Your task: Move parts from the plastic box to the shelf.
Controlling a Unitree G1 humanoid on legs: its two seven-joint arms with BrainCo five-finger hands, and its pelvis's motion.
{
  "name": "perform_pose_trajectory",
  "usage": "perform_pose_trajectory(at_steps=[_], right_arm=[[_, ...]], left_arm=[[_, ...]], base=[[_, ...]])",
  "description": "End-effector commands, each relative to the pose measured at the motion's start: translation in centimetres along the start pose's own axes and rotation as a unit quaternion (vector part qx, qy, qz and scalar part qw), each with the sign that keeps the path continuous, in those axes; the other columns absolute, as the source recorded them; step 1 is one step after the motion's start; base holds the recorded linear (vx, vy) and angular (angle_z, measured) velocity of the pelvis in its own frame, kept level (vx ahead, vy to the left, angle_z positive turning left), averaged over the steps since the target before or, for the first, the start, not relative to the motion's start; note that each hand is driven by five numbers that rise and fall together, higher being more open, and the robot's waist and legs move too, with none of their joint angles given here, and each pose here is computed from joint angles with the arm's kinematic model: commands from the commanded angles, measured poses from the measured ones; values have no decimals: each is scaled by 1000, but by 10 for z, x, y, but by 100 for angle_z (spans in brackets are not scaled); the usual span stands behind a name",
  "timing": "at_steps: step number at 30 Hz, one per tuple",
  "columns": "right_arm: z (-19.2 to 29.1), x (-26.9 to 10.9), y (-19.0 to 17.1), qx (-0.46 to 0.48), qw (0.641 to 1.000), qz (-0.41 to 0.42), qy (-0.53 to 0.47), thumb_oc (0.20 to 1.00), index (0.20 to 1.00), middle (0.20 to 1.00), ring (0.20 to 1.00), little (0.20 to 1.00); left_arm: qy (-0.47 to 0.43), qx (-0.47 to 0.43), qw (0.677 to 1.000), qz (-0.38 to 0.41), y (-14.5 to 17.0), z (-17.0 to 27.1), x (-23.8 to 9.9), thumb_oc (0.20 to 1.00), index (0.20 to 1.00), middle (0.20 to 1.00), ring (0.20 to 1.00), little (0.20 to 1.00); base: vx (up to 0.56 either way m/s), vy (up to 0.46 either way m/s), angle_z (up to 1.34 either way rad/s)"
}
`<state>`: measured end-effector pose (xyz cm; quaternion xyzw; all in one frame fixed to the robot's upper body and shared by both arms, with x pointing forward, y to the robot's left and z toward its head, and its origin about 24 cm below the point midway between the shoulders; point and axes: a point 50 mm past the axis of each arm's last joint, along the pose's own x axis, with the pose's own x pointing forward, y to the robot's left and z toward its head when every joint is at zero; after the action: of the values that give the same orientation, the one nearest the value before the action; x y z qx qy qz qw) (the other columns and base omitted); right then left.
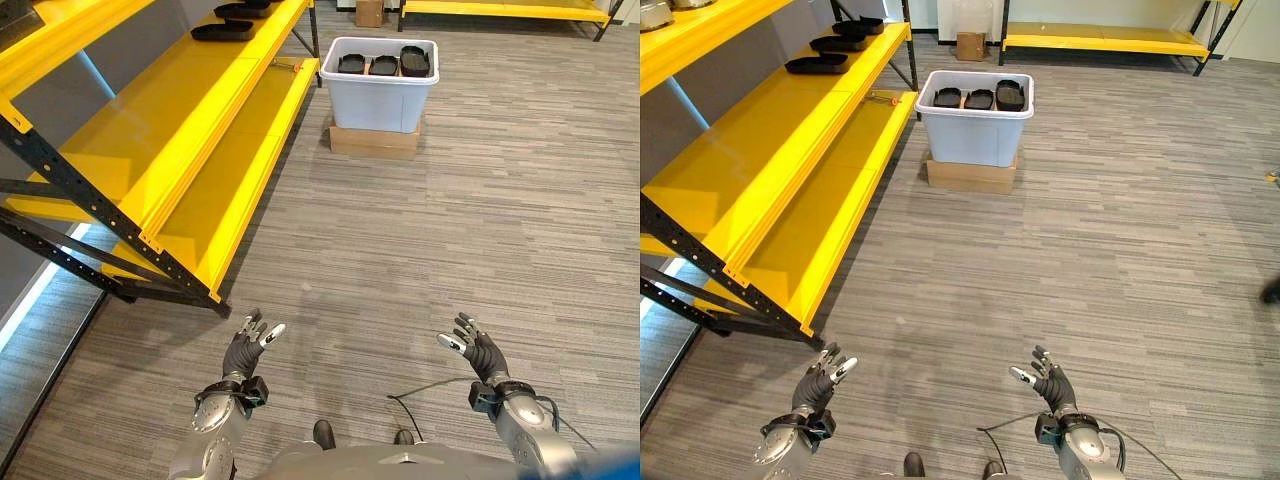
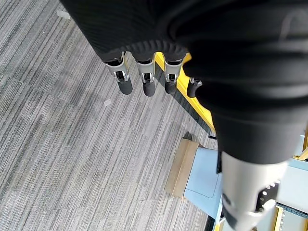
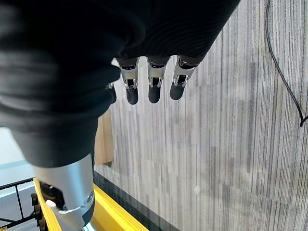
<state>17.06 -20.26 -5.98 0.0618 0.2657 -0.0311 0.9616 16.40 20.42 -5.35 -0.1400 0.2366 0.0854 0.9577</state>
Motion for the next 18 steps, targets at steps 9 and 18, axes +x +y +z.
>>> perform_pose_trajectory(at_steps=[9,18], right_arm=[[19,4,3,-3,999,14,-43,1000,1000,1000,1000,1000],[18,4,3,-1,999,14,-41,1000,1000,1000,1000,1000]], left_arm=[[-56,-11,998,0,1,24,5,1000,1000,1000,1000,1000],[-54,-7,999,0,2,23,5,1000,1000,1000,1000,1000]], base=[[0,0,0],[0,0,0]])
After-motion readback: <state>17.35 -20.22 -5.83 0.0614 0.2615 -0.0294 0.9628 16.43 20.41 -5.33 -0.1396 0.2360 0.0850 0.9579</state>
